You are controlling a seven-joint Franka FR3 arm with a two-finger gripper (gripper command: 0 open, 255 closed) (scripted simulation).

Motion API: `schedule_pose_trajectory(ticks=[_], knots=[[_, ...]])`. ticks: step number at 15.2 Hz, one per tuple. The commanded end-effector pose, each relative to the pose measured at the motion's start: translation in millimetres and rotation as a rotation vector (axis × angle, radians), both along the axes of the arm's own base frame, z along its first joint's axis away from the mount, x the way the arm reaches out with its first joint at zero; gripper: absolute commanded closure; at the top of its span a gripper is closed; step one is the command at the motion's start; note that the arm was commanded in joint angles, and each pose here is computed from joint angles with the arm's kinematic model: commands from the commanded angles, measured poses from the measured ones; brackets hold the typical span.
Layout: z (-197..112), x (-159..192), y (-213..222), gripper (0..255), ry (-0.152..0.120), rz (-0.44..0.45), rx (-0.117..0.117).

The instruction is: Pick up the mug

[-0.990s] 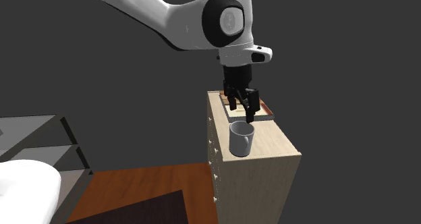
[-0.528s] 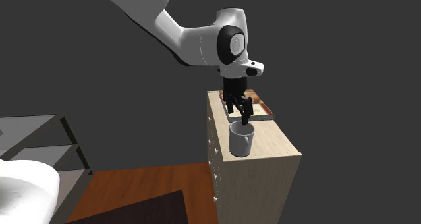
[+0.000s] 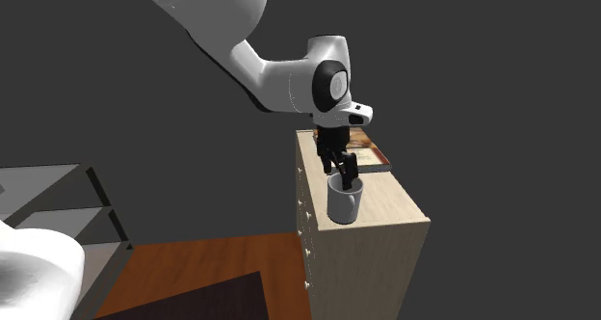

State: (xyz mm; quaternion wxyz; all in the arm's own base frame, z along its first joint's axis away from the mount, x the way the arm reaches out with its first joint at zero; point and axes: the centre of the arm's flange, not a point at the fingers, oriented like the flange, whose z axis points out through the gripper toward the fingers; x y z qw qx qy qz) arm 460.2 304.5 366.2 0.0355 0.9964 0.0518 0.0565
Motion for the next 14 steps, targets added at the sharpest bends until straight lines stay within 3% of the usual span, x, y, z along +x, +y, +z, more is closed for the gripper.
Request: schedule_pose_trajectory(ticks=[1,10,14], knots=[[-2.0,0.9,-0.3,255,0.0,0.0,0.0],[-1.9,0.7,-0.3,255,0.0,0.0,0.0],[19.2,0.7,-0.3,255,0.0,0.0,0.0]])
